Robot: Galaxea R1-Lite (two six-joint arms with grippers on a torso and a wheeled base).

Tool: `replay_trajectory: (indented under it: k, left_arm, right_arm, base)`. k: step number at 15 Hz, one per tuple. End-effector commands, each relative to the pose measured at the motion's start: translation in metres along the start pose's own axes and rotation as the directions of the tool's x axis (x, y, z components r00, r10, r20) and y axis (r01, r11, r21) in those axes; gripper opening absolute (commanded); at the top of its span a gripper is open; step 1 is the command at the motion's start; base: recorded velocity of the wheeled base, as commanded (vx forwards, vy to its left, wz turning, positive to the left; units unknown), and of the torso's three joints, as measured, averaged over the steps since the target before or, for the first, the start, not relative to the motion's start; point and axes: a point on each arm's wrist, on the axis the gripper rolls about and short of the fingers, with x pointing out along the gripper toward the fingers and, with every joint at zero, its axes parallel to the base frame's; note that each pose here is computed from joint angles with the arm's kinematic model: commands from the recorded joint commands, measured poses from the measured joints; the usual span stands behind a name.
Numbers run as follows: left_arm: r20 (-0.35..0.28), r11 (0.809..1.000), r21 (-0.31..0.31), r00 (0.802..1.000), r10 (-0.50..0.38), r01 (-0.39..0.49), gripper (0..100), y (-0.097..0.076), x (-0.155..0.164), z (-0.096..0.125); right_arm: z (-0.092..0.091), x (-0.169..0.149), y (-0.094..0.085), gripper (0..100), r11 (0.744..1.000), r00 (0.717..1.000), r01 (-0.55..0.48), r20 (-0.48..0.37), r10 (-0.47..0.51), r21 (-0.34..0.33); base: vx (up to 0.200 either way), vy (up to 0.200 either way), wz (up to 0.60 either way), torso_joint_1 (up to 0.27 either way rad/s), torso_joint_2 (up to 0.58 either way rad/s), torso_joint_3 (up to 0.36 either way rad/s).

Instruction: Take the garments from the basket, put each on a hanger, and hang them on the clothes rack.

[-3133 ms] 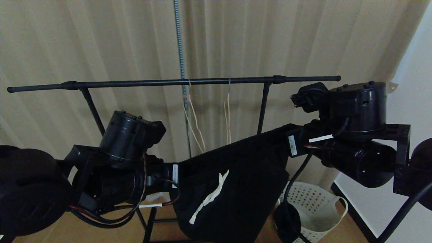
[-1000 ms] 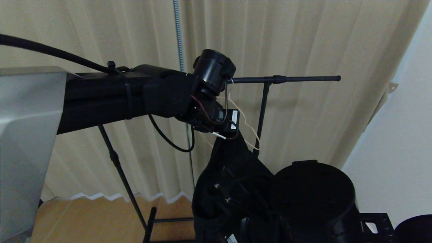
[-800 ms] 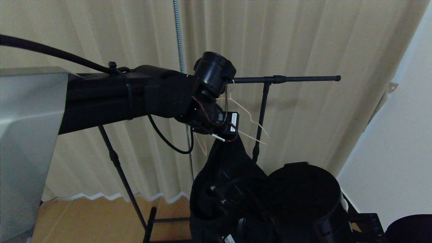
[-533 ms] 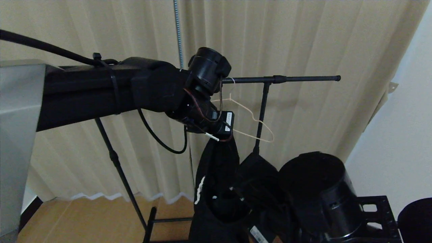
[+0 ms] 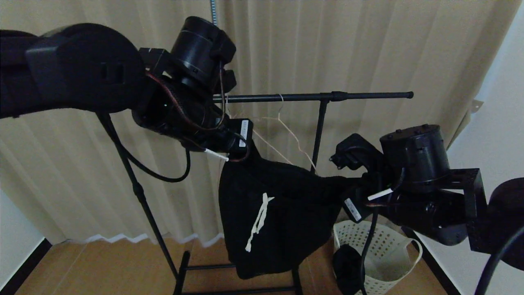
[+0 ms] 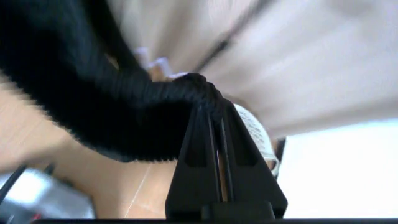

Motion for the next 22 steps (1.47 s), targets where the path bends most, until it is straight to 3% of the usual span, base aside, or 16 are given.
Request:
replay_trajectory:
  k: [1,5,7,9,13,17,19,22]
  left_arm:
    - [0.006,1.0,0.0,1.0,0.0,0.0,0,0.012,-0.033,-0.021]
    - [-0.096,1.0,0.02,0.995,0.025,-0.023,0,0.023,-0.032,-0.067]
    - [-0.166,0.999,0.044,0.986,0.018,-0.011,0,0.016,-0.028,-0.09]
    - [-0.211,0.998,0.056,0.977,0.0,0.012,0,0.004,-0.025,-0.106]
    - [-0.347,0.989,0.122,0.937,-0.035,0.082,0,-0.027,-0.015,-0.152]
    - [-0.368,0.98,0.142,0.927,-0.077,0.138,0,-0.054,0.004,-0.173]
    - [-0.38,0.975,0.148,0.92,-0.098,0.165,0,-0.061,0.008,-0.177]
    - [-0.358,0.98,0.103,0.925,-0.125,0.172,0,-0.065,0.008,-0.174]
  right_arm:
    - [0.005,0.024,-0.009,0,0.999,0.999,0.044,-0.025,-0.044,0.026]
    - [0.03,0.053,-0.018,0,0.992,0.995,0.101,0.003,-0.102,0.073]
    - [0.042,0.06,-0.016,0,0.988,0.991,0.123,0.041,-0.128,0.098]
    - [0.049,0.06,-0.001,0,0.986,0.99,0.096,0.093,-0.109,0.134]
    - [0.071,0.059,0.031,0,0.955,0.981,0.063,0.157,-0.113,0.291]
    - [0.084,0.052,0.065,0,0.922,0.977,-0.005,0.199,-0.079,0.388]
    - [0.086,0.048,0.073,0,0.909,0.976,-0.036,0.212,-0.058,0.416]
    - [0.087,0.044,0.075,0,0.9,0.974,-0.05,0.221,-0.051,0.432]
  base:
    - [0.0,0.0,0.0,0.0,0.0,0.0]
    - [0.0,0.0,0.0,0.0,0.0,0.0]
    - [0.0,0.0,0.0,0.0,0.0,0.0]
    - [0.0,0.0,0.0,0.0,0.0,0.0]
    - [0.0,0.0,0.0,0.0,0.0,0.0]
    - [0.0,0.0,0.0,0.0,0.0,0.0]
    - [0.0,0.0,0.0,0.0,0.0,0.0]
    - [0.0,0.0,0.0,0.0,0.0,0.0]
